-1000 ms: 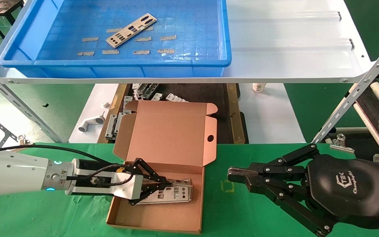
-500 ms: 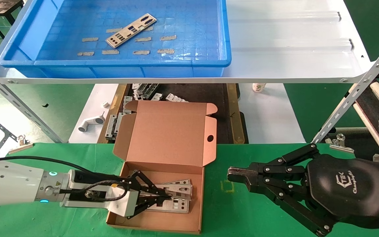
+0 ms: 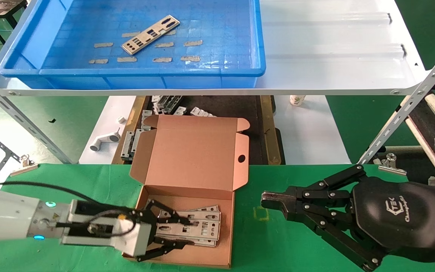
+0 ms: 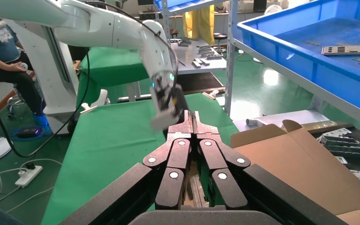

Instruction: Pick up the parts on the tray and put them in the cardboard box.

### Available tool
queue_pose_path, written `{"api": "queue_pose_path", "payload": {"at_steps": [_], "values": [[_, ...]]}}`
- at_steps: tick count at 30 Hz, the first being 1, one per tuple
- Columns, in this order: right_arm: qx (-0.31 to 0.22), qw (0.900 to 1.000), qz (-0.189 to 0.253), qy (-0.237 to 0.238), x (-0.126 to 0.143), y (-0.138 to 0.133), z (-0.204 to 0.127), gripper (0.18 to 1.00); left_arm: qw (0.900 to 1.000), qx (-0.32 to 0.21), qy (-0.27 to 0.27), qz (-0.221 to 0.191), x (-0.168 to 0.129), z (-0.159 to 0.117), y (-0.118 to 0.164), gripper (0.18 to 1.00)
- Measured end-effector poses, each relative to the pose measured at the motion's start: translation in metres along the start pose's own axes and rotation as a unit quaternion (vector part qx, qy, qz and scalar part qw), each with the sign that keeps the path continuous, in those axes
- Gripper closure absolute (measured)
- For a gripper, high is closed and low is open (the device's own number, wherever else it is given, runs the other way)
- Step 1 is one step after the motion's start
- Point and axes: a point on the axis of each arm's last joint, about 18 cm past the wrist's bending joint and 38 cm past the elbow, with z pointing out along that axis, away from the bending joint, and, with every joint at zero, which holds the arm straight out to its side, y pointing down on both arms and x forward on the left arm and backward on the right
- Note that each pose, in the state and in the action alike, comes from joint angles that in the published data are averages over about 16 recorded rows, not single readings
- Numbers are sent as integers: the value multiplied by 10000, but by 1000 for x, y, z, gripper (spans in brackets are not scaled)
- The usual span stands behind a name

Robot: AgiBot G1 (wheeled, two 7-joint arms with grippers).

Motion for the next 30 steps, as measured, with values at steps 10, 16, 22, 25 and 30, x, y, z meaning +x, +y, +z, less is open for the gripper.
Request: {"api": "queue_pose_path", "payload": {"at_steps": [10,16,22,25,30], "values": [[0,10000,0,0,0,0,0,986,9965,539,-251,-594,-13,-21,-25,668],[0,10000,0,0,0,0,0,970,9926,766,-350,-872,-14,-29,-35,524],[0,10000,0,0,0,0,0,927,9880,969,-454,-1118,-15,-37,-46,393],[0,10000,0,0,0,0,0,895,9853,1069,-497,-1239,-15,-41,-51,330],[0,10000,0,0,0,0,0,823,9804,1233,-557,-1432,-15,-49,-60,265]]}}
